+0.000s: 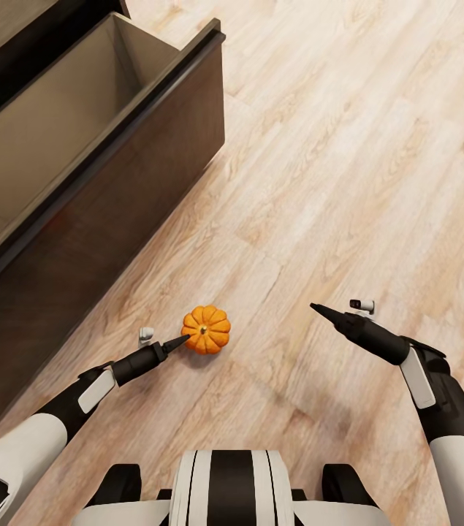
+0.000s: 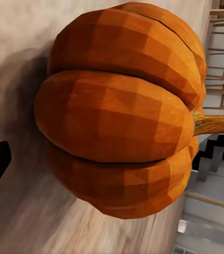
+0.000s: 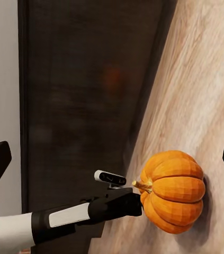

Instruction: Place each of the two pumpkins and all three candles from the living room inside a cabinet in the living room (use any cabinet), then make sure every cabinet is closed, and position the cauldron so it is next to a table in the living room.

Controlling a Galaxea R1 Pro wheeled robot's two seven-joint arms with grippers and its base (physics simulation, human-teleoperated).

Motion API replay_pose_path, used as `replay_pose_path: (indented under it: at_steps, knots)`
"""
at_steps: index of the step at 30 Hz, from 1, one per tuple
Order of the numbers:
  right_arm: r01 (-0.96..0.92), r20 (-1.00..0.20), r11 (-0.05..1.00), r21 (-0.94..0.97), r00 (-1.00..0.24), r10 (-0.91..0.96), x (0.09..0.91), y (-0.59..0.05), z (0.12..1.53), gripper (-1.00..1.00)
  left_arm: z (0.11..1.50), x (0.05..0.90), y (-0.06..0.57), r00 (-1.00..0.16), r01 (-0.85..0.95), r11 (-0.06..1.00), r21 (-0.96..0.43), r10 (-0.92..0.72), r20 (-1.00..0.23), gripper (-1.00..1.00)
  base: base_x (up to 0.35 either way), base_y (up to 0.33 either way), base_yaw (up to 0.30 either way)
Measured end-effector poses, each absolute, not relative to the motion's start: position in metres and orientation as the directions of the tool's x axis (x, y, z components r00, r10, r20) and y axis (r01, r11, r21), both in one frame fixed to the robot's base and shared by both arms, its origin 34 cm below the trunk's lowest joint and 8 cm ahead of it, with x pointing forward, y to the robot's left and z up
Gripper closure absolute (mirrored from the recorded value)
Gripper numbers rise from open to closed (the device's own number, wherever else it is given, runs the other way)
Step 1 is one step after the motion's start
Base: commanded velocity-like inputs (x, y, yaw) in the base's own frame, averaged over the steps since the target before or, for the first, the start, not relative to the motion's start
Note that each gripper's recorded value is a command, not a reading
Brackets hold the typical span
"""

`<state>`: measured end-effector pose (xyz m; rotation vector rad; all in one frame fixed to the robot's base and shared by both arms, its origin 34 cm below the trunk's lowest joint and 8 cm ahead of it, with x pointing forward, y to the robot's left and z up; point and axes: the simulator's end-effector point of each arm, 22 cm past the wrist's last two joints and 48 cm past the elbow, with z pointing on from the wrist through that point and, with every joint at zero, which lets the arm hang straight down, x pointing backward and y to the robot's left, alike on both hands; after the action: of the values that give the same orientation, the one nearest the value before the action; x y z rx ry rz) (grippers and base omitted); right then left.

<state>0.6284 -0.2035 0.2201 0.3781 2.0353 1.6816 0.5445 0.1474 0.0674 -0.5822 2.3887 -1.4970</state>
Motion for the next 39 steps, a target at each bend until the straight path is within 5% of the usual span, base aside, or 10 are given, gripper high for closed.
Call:
replay_pose_path:
  at_steps: [39]
  knots:
    - [-0.080,-0.177,0.210,0.974,-0.850,0.496,0.628,-0.203,0.219,-1.00,0.056,0.545,0.145,-0.882,-0.227,0.432,-0.873,-0.471,-0.004,-1.00,0.000,0.000,0.000]
